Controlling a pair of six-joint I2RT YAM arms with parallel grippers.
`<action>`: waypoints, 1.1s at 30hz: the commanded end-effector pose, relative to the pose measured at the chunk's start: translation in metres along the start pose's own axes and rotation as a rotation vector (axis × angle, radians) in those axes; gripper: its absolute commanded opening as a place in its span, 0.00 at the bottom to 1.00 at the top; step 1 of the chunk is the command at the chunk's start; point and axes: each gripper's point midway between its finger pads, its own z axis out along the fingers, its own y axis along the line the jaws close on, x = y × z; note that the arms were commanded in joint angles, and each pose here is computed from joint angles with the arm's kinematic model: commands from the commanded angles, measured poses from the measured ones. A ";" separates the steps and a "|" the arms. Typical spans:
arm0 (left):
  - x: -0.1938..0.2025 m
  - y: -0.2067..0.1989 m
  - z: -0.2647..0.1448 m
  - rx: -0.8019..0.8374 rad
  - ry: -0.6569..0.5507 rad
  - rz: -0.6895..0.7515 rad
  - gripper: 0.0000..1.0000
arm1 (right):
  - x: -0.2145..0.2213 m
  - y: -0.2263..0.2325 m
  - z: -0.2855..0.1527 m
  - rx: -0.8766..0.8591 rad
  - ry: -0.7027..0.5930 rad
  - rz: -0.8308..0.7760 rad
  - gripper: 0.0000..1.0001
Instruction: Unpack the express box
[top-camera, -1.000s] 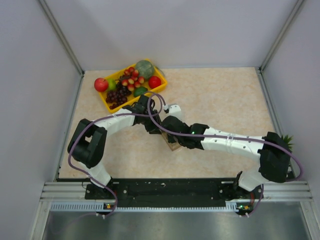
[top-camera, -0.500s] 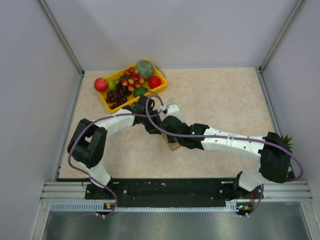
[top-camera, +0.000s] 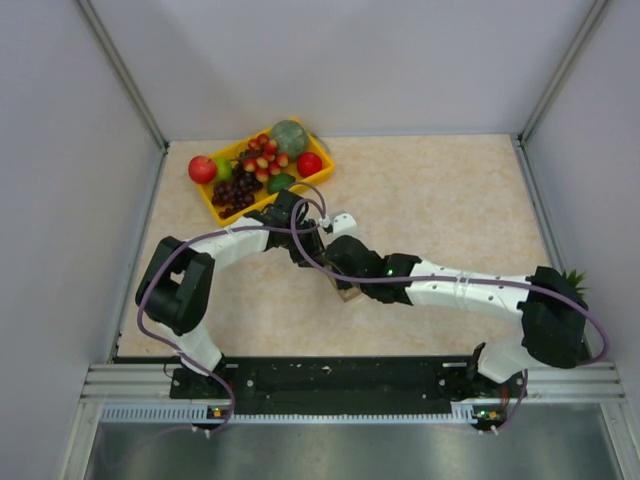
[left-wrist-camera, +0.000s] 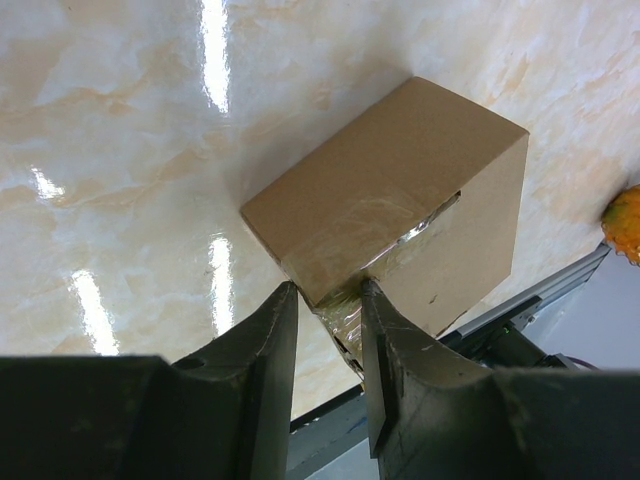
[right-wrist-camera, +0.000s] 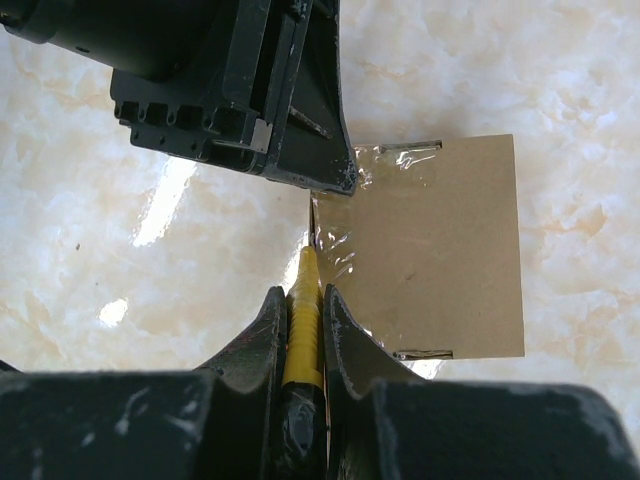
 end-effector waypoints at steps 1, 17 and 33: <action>0.022 0.084 0.020 -0.305 0.051 -0.006 0.31 | 0.036 0.002 0.000 -0.040 0.107 -0.035 0.00; 0.013 0.097 0.022 -0.350 0.012 0.082 0.27 | 0.027 -0.013 -0.013 -0.116 0.151 -0.032 0.00; 0.012 0.096 0.023 -0.345 0.019 0.084 0.26 | 0.052 -0.019 -0.014 -0.126 0.253 -0.026 0.00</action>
